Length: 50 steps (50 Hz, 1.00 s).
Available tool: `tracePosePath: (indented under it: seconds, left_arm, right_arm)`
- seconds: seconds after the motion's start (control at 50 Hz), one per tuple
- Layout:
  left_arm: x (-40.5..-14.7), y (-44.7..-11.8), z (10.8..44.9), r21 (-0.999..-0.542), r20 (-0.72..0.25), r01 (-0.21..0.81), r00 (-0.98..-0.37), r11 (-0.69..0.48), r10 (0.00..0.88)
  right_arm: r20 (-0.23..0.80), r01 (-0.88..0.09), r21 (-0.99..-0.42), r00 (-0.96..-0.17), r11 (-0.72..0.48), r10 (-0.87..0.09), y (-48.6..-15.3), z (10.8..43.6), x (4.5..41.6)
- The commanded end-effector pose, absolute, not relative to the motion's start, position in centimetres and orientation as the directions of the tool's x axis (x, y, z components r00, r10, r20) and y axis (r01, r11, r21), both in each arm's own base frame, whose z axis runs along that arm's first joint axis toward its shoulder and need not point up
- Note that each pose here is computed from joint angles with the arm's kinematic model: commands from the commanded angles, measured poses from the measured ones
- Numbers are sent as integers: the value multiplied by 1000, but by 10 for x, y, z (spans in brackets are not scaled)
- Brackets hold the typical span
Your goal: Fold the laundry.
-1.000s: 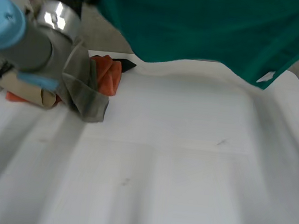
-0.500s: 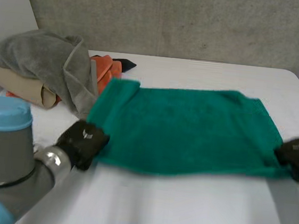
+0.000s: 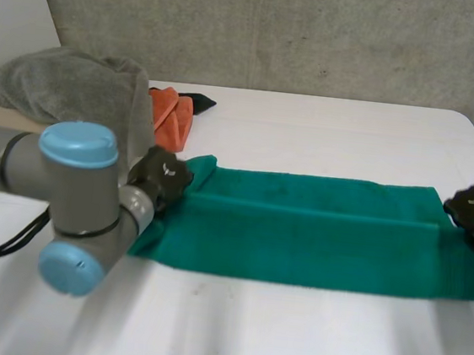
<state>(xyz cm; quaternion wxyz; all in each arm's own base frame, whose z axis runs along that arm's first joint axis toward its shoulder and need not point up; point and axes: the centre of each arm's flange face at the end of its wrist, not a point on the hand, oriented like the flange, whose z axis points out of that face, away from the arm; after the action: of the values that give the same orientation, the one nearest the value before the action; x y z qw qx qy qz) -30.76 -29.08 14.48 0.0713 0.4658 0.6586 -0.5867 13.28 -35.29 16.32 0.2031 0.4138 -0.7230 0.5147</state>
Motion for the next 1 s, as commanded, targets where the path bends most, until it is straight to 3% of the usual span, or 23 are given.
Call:
tracePosePath:
  seconds: [0.02, 0.04, 0.06, 0.1, 0.12, 0.16, 0.2, 0.24, 0.3, 0.38, 0.5, 0.68, 0.76, 0.88, 0.94, 1.0]
  left_arm:
    - [-333, -347, 171, -680, -729, 671, -575, -296, 370]
    - [-337, -355, 183, -675, -738, 659, -590, -333, 329]
    - [-341, -373, 216, -667, -734, 617, -641, -417, 225]
    - [-341, -387, 246, -654, -712, 580, -689, -486, 136]
    - [-341, -397, 278, -626, -672, 536, -739, -566, 43]
    - [-339, -403, 309, -591, -610, 481, -792, -647, -32]
    - [-334, -402, 348, -550, -498, 378, -864, -745, -71]
    - [-329, -396, 375, -522, -418, 298, -906, -799, -65]
    - [-316, -392, 394, -538, -342, 194, -940, -821, 2]
    - [-310, -398, 370, -627, -357, 180, -931, -758, 74]
    - [-315, -396, 330, -702, -411, 206, -899, -681, 151]
    - [-312, -379, 233, -828, -461, 294, -842, -477, 281]
    - [-311, -358, 186, -862, -478, 349, -800, -367, 363]
    - [-303, -307, 140, -860, -503, 471, -712, -197, 490]
    - [-286, -270, 142, -804, -541, 584, -637, -115, 549]
    - [-266, -223, 146, -726, -541, 687, -549, -24, 637]
  right_arm:
    - [785, -804, -593, -567, -36, -252, -395, 184, 160]
    - [786, -781, -615, -595, -107, -170, -409, 206, 167]
    - [778, -765, -629, -617, -142, -120, -416, 221, 169]
    - [740, -721, -658, -672, -218, -12, -429, 252, 171]
    - [674, -667, -685, -733, -293, 91, -438, 285, 170]
    - [582, -604, -697, -791, -387, 188, -441, 325, 166]
    - [475, -538, -685, -841, -491, 258, -437, 365, 161]
    - [425, -501, -675, -864, -542, 268, -433, 381, 160]
    - [402, -473, -667, -879, -576, 256, -432, 387, 160]
    - [428, -473, -689, -877, -549, 217, -432, 375, 163]
    - [469, -477, -731, -871, -488, 147, -435, 345, 167]
    - [537, -506, -827, -840, -245, -77, -429, 250, 171]
    - [567, -553, -824, -807, -124, -166, -416, 214, 170]
    - [636, -677, -732, -720, 78, -278, -389, 179, 147]
    - [672, -755, -628, -648, 189, -360, -361, 178, 128]
    - [693, -810, -531, -584, 249, -423, -326, 200, 110]
